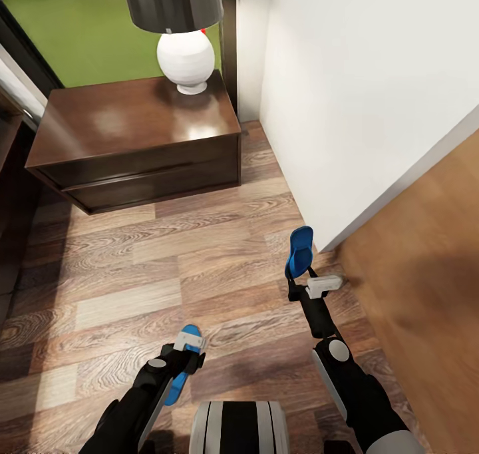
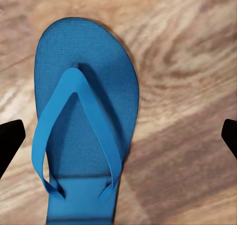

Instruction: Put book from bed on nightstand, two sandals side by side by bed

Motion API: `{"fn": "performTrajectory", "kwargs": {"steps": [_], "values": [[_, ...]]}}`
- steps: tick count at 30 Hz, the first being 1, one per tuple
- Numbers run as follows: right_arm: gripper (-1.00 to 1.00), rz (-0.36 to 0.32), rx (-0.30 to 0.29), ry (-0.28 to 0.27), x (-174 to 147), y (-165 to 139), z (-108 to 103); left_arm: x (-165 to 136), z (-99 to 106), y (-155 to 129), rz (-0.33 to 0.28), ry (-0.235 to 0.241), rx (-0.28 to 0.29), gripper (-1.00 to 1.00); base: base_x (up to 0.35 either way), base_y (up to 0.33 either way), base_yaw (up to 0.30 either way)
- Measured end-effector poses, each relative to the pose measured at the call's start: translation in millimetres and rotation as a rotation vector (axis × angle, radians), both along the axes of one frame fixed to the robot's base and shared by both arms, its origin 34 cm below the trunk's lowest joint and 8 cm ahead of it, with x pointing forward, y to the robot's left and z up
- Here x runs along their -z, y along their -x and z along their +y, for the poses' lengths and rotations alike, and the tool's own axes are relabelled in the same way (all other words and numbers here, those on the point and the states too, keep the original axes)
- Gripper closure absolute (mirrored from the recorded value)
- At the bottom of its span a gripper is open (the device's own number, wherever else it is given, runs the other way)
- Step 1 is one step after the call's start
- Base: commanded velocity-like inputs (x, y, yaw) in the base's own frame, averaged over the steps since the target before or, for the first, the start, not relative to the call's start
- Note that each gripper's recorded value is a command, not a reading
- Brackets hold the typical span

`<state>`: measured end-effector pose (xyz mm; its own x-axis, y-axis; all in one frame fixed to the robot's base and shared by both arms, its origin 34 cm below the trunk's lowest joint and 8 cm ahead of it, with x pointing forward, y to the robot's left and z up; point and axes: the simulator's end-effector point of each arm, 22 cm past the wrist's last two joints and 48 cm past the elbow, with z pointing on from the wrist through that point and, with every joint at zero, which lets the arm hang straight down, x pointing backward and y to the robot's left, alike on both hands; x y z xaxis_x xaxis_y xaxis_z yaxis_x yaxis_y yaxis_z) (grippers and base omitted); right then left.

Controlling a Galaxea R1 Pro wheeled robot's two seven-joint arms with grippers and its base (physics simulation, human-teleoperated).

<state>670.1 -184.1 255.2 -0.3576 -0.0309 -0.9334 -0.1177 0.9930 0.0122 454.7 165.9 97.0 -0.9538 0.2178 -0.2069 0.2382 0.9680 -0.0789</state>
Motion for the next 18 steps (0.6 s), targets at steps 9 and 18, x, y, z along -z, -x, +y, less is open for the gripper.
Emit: {"fn": "performTrajectory", "kwargs": {"steps": [9,18], "values": [[1.0,0.001,0.001,0.0,0,0,0,-3,4,-13,-0.058,-0.001,-0.005,-1.0,0.0,0.0,0.0],[1.0,0.001,0.002,-0.001,0,0,0,-3,6,-14,-0.061,-0.003,-0.007,-1.0,0.0,0.0,0.0]]}}
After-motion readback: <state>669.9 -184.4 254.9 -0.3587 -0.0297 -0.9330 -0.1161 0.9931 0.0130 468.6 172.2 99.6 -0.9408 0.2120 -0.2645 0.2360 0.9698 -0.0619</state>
